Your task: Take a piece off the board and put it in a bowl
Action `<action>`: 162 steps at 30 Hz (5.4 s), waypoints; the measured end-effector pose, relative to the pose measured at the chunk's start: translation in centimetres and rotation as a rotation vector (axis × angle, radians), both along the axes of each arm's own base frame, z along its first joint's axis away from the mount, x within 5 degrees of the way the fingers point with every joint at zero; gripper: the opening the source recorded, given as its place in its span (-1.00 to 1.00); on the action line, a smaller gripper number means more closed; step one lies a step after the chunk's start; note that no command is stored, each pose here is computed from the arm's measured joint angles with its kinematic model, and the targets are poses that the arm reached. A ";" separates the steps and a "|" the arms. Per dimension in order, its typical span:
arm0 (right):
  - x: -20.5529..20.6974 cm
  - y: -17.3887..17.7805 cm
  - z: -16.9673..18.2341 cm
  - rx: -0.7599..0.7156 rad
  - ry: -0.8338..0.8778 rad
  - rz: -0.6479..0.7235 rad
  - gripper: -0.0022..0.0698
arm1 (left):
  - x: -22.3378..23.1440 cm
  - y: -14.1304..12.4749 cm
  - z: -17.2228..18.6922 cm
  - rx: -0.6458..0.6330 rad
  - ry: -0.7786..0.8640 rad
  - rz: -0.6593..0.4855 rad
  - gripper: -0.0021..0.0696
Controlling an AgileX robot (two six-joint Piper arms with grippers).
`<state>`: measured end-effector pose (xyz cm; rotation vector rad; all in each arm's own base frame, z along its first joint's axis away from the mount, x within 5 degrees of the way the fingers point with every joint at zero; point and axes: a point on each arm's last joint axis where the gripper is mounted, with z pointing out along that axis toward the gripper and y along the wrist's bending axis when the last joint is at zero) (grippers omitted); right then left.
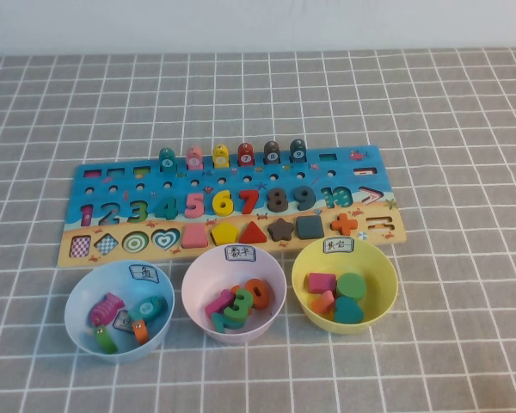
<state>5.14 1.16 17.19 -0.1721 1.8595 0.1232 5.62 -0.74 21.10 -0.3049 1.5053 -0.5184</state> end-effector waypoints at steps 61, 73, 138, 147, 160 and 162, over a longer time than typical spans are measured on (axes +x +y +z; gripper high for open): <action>0.0 0.0 0.0 0.000 -0.002 0.000 -0.99 | 42.1 -12.7 4.1 0.536 1.080 -0.532 -0.61; 0.0 0.0 0.0 0.000 -0.002 0.000 -0.99 | 42.7 -12.2 4.2 0.516 1.059 -0.432 0.16; 0.0 0.0 0.0 0.000 -0.003 -0.001 -0.99 | 44.8 -12.4 -2.0 0.520 1.104 -0.406 -0.31; 0.0 0.0 0.0 0.000 -0.003 -0.001 -0.99 | 44.7 -12.4 -2.0 0.520 1.117 -0.411 -0.38; 0.0 0.0 0.0 0.000 -0.003 -0.001 -0.99 | 44.6 -12.6 2.0 0.524 1.104 -0.430 -0.40; 0.0 0.0 0.0 0.000 -0.003 -0.001 -0.99 | 44.4 -12.5 2.3 0.528 1.119 -0.437 -0.40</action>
